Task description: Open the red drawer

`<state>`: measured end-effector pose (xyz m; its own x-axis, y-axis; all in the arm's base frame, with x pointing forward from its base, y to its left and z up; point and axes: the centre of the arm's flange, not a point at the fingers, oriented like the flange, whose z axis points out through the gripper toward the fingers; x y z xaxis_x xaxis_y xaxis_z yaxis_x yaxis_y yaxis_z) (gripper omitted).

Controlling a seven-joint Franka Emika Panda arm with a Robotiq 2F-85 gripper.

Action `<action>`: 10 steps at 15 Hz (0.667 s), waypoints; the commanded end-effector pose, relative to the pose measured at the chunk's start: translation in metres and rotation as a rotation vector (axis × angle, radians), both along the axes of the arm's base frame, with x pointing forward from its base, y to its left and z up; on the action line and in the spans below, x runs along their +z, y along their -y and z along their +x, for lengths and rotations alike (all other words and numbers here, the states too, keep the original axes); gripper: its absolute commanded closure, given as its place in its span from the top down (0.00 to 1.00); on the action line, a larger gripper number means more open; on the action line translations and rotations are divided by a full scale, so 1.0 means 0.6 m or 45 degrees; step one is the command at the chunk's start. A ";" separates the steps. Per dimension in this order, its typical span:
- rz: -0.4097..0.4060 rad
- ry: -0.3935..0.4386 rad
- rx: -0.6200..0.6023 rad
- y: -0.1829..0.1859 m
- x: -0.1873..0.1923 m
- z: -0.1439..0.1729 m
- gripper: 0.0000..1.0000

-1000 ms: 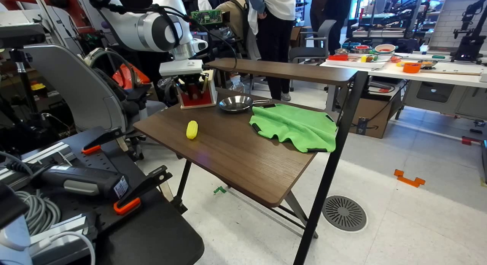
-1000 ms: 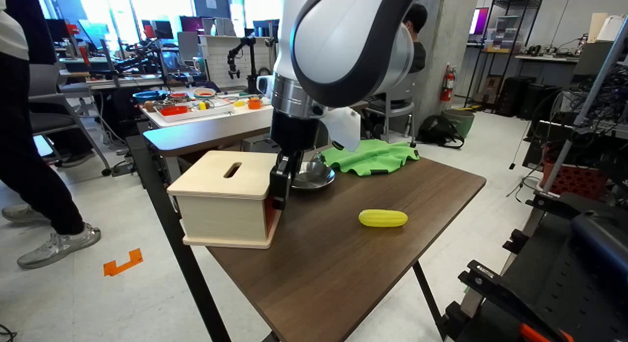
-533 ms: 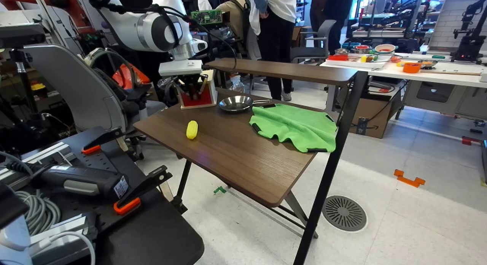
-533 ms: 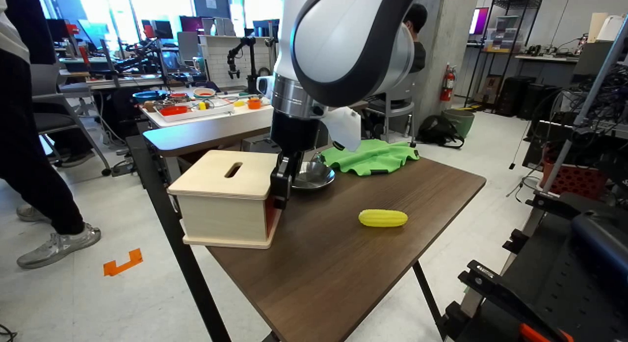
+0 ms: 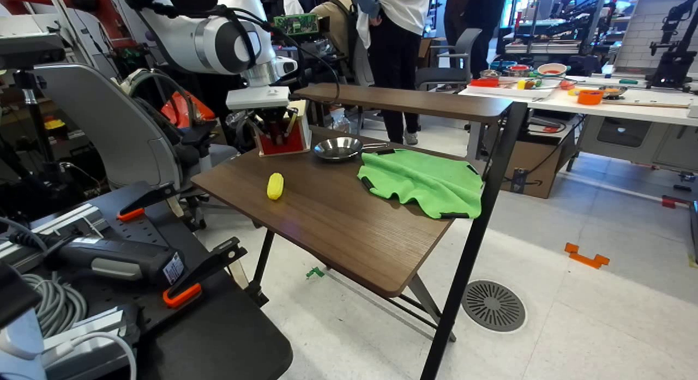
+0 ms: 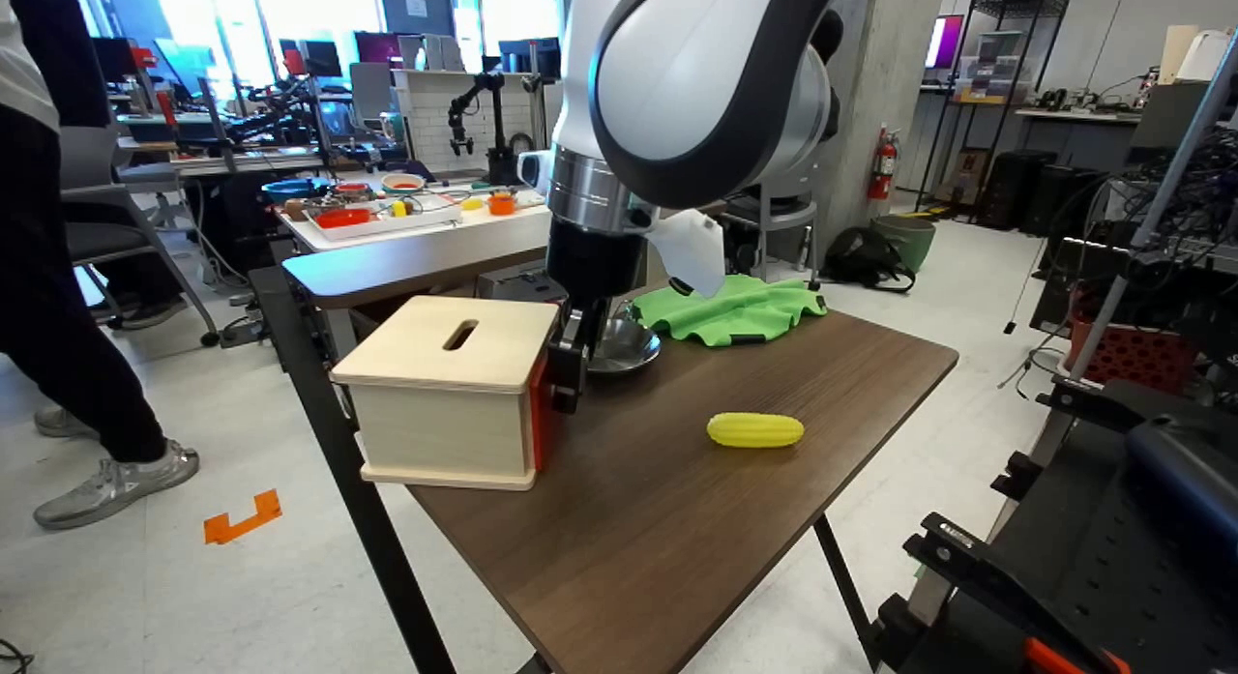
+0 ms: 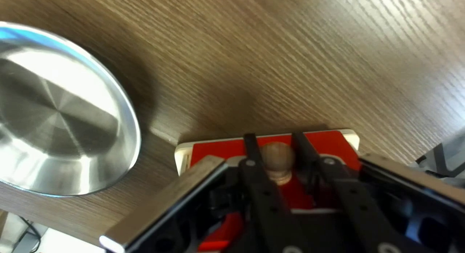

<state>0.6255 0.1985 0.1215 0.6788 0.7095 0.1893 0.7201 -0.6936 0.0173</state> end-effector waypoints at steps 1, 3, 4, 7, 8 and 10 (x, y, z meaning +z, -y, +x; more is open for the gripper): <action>-0.004 0.000 -0.010 0.032 0.022 -0.022 0.07; -0.008 -0.004 -0.015 0.038 0.023 -0.029 0.07; -0.011 -0.008 -0.017 0.042 0.023 -0.032 0.07; -0.017 -0.014 -0.023 0.054 0.023 -0.042 0.07; -0.019 -0.017 -0.026 0.057 0.024 -0.046 0.07; -0.021 -0.021 -0.030 0.064 0.024 -0.051 0.07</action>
<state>0.6067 0.1753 0.1226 0.6968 0.7005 0.1542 0.7080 -0.7061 0.0085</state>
